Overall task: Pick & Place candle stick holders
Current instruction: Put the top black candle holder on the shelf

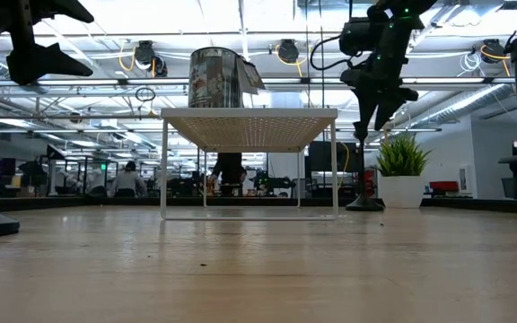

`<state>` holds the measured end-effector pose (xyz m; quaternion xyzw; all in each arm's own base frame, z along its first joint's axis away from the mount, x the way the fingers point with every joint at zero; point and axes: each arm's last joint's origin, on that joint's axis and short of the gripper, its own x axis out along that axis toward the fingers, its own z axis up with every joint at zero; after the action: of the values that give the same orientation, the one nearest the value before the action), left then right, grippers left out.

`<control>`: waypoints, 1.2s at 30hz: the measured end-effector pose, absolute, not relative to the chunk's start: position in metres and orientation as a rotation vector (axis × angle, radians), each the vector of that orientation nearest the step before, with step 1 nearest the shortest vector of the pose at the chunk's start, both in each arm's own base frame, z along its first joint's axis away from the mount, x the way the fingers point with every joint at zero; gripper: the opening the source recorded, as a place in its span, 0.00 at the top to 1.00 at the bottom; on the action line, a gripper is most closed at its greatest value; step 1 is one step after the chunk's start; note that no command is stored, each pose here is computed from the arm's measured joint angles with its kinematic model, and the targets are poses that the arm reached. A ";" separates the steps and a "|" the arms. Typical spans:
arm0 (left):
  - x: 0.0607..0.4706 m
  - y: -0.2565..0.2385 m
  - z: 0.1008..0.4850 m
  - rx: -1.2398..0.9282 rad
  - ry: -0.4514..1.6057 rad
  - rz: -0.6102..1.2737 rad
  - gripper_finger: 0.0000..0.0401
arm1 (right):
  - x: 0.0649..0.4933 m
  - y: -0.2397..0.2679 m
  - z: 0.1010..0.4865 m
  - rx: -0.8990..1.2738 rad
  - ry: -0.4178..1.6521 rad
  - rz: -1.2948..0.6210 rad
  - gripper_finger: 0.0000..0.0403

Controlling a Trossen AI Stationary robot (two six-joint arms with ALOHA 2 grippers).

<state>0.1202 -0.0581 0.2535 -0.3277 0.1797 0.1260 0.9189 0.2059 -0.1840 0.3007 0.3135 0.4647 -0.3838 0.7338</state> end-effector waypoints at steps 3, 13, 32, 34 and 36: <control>0.120 -0.058 0.254 -0.674 0.369 0.259 0.12 | 0.205 -0.183 0.300 0.692 1.038 -0.843 0.54; 0.120 -0.058 0.254 -0.673 0.370 0.259 0.12 | 0.207 -0.185 0.302 0.682 1.003 -0.843 0.54; 0.120 -0.058 0.254 -0.674 0.369 0.259 0.12 | 0.201 -0.173 0.313 0.728 0.973 -0.743 0.54; 0.120 -0.058 0.254 -0.674 0.369 0.260 0.12 | 0.202 -0.173 0.312 0.730 0.979 -0.742 0.54; 0.120 -0.058 0.254 -0.676 0.368 0.261 0.12 | 0.202 -0.173 0.311 0.732 0.986 -0.742 0.54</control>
<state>0.1202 -0.0579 0.2535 -0.3287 0.1792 0.1268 0.9186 0.2019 -0.1733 0.3108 0.3353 0.4519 -0.3399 0.7536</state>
